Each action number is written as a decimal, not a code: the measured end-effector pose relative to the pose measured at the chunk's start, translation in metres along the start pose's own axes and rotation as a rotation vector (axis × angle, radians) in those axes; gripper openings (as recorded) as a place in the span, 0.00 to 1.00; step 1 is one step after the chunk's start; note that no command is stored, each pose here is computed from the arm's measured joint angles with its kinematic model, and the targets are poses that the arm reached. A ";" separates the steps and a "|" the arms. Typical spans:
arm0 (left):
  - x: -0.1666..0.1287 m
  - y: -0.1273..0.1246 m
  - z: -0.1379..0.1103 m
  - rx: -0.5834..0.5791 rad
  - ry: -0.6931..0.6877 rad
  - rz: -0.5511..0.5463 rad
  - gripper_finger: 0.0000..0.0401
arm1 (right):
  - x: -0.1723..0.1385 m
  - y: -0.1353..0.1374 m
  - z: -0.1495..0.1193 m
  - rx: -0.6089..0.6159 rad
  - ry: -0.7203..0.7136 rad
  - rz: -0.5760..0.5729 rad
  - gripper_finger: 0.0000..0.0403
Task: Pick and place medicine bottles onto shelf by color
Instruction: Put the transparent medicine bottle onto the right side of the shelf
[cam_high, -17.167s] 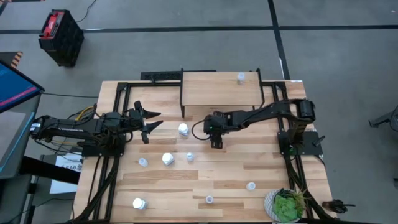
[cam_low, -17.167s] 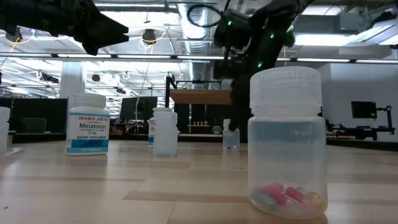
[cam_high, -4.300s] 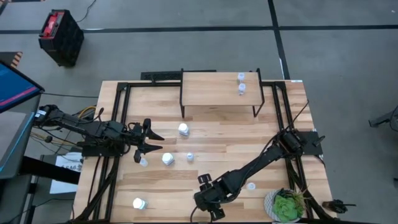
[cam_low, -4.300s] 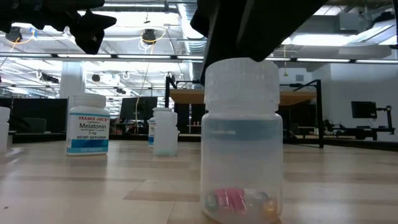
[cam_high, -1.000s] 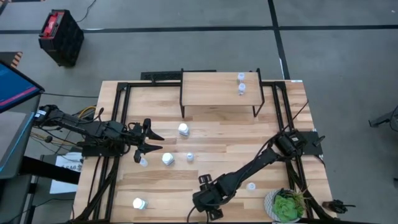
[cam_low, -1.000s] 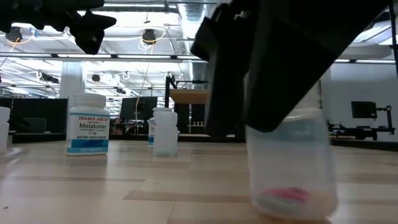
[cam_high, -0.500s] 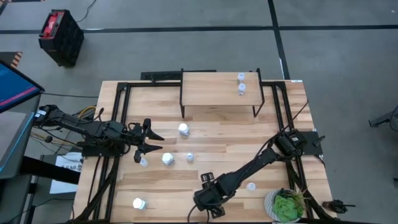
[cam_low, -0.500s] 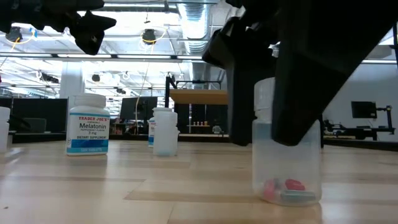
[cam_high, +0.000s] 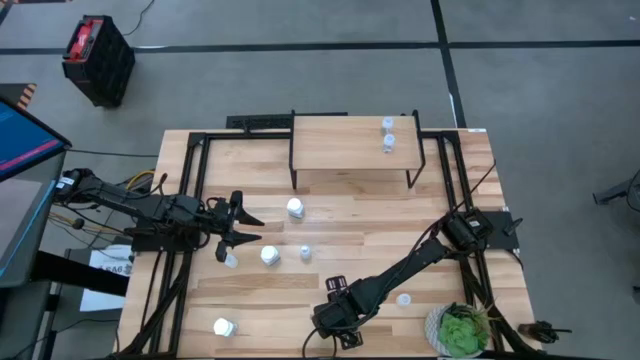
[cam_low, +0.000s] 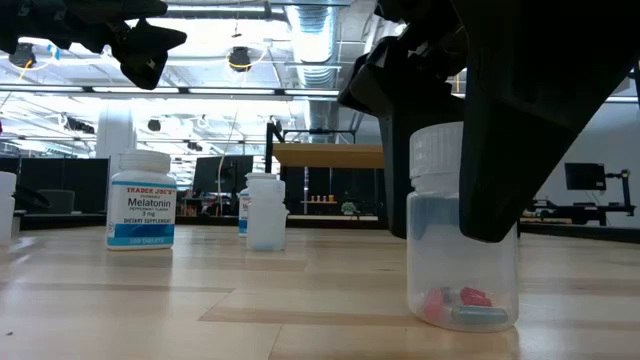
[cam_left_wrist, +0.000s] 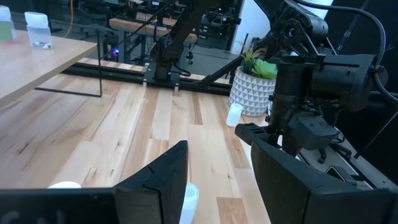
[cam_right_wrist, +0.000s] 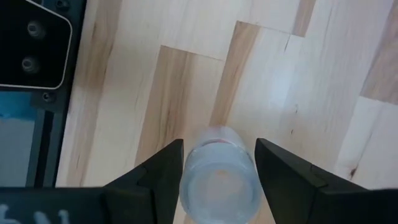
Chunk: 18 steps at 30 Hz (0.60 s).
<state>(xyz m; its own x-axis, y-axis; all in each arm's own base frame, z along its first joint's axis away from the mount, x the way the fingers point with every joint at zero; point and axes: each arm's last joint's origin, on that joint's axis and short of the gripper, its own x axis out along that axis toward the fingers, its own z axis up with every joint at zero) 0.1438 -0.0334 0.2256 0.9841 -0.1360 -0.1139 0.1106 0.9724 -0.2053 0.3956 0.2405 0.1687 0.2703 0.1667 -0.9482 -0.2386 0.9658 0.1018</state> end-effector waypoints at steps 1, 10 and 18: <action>0.000 0.000 0.000 0.000 0.000 0.000 0.41 | 0.000 0.000 0.000 0.011 -0.001 0.000 0.55; 0.000 0.000 0.000 0.000 0.000 0.001 0.41 | -0.002 -0.003 0.002 0.081 -0.004 0.001 0.39; 0.000 0.000 0.000 0.000 0.000 0.001 0.41 | -0.041 -0.034 0.008 0.271 0.115 -0.131 0.34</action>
<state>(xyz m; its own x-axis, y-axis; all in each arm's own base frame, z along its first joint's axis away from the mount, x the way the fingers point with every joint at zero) 0.1438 -0.0333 0.2256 0.9842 -0.1353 -0.1140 0.1099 0.9725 -0.2053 0.3998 0.2020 0.2061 0.1718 0.0286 -0.9847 0.0522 0.9979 0.0381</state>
